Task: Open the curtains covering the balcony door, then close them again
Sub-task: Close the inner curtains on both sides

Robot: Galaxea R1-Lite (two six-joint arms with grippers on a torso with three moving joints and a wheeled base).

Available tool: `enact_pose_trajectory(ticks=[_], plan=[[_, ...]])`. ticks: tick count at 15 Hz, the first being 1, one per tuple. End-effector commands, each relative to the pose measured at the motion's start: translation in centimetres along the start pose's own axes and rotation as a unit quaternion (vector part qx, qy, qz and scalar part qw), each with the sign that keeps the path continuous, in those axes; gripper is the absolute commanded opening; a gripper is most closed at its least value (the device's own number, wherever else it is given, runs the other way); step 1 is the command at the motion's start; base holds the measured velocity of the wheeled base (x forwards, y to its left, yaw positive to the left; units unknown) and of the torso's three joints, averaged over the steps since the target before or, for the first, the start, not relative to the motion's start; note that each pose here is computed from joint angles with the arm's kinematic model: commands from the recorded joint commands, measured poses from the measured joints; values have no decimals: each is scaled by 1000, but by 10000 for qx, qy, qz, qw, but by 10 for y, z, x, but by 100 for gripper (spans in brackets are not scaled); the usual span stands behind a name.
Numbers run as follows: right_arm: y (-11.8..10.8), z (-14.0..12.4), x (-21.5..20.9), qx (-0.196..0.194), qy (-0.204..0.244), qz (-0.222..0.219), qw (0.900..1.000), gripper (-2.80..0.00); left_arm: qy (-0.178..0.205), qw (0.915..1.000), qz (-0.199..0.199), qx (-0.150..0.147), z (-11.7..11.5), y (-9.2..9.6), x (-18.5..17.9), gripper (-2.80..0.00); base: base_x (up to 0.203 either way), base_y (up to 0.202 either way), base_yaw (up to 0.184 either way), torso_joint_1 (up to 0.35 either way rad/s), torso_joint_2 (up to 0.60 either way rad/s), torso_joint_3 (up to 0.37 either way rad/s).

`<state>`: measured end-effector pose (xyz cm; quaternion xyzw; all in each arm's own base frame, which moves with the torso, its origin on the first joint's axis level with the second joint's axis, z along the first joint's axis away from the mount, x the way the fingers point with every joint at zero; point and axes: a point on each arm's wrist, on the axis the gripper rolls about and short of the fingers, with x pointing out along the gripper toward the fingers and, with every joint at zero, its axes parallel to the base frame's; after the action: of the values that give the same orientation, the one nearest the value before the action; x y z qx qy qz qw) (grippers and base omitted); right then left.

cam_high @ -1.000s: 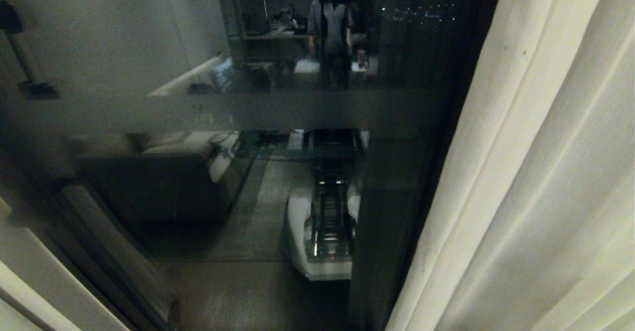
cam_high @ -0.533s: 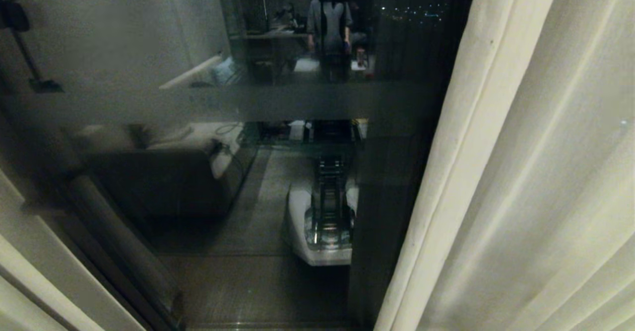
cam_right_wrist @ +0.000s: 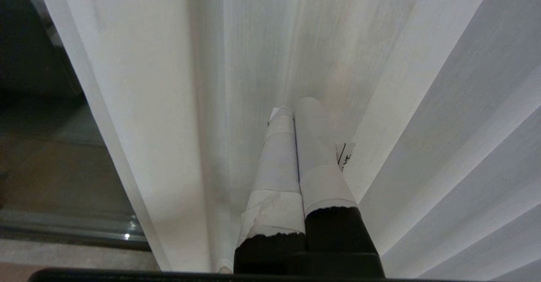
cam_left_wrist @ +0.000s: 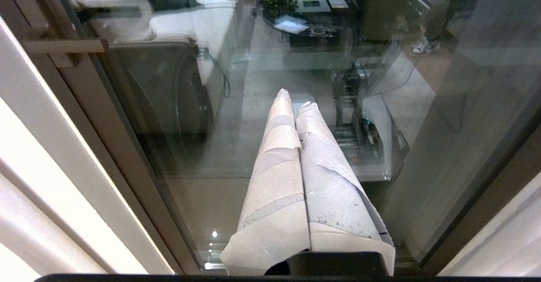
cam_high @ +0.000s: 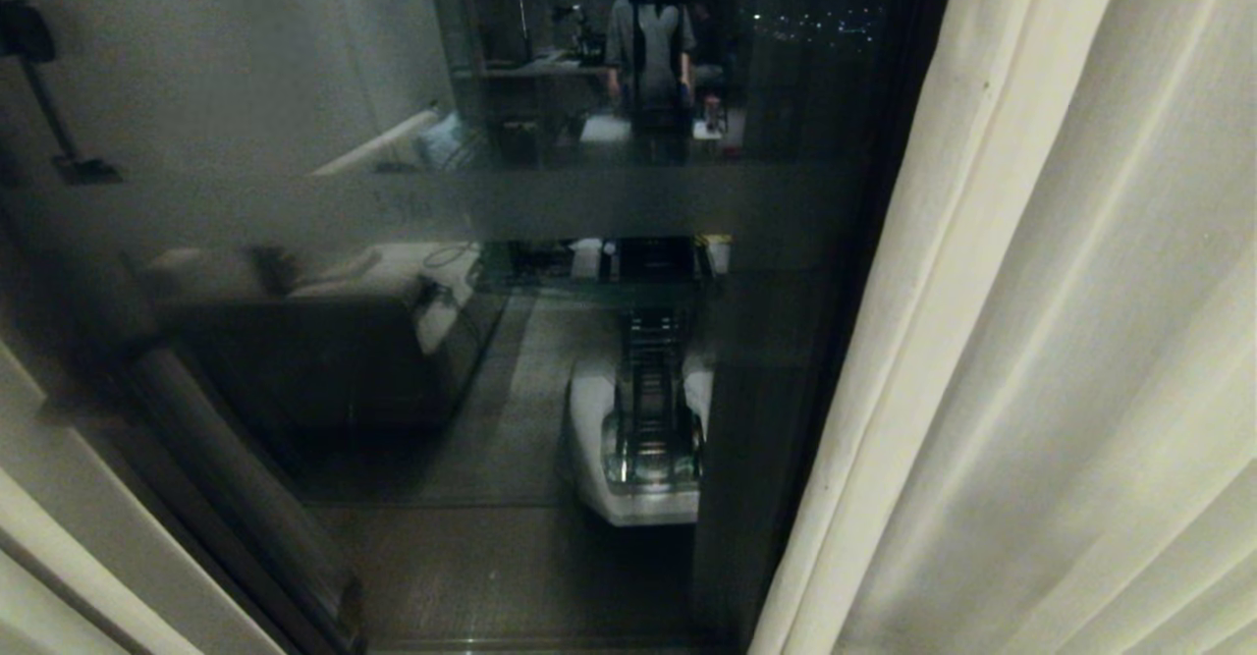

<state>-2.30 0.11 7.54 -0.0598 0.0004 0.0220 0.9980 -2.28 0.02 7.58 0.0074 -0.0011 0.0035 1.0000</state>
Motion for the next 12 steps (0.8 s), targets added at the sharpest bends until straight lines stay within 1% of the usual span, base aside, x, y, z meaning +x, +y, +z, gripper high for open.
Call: enact_pose_trajectory(ticks=[1,3,12], plan=[[0,0,0,-2,-2,3,10000,-280,-3,10000,11,2,0,0,0,-280,0,0,0,0,0,0],[0,0,0,-7,6,3,10000,-280,-3,10000,11,2,0,0,0,-280,1,121,5,5,4,0],[0,0,0,-30,6,-4,10000,-280,-3,10000,11,-5,0,0,0,-280,0,190,1,2,1,1]])
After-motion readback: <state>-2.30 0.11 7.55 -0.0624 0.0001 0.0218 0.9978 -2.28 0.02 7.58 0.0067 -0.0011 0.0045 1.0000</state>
